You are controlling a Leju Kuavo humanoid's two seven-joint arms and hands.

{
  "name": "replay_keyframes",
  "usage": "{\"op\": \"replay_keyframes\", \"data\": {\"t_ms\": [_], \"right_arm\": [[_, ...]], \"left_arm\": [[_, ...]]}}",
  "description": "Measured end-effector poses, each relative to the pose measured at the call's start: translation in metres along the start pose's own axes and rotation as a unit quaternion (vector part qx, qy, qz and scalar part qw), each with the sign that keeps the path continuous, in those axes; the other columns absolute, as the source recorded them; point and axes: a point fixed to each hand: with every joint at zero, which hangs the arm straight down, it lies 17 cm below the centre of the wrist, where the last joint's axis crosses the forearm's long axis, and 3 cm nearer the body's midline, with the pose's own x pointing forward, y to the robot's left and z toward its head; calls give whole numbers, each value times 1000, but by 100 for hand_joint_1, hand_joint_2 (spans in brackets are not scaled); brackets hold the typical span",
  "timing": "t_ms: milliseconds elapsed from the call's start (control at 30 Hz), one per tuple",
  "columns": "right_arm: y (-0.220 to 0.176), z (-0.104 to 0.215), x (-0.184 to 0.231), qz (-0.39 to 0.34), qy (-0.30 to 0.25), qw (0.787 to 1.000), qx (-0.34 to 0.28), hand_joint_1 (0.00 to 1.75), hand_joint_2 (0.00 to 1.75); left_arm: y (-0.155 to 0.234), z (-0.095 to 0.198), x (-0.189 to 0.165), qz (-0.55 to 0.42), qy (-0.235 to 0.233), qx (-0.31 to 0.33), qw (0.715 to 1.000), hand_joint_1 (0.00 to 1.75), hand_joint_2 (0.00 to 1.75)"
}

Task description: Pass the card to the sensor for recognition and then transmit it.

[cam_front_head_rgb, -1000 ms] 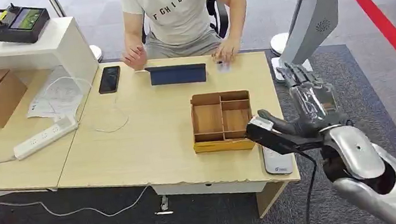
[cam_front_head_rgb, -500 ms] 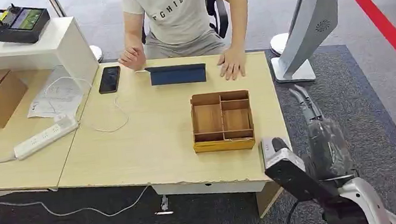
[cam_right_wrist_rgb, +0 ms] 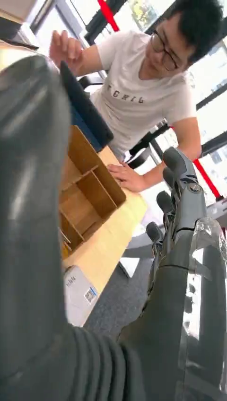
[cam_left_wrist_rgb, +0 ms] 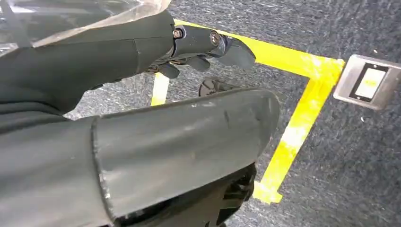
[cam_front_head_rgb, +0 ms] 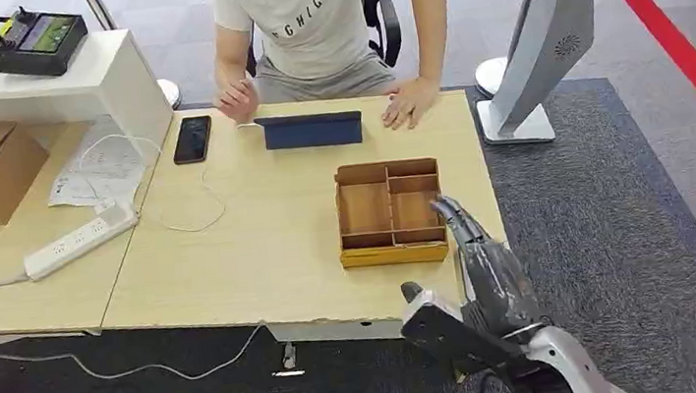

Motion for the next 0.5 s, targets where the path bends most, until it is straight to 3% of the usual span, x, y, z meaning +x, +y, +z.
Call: {"op": "replay_keyframes", "data": {"t_ms": [267,500], "right_arm": [[26,-17,-5,75,1,997,-3,0,175],[23,-42,-10,212,-16,975,-58,0,175]], "left_arm": [[-2,0,2,-2,-5,-5,1000,0,0],[-2,0,5,-3,-9,1,1000,0,0]]}}
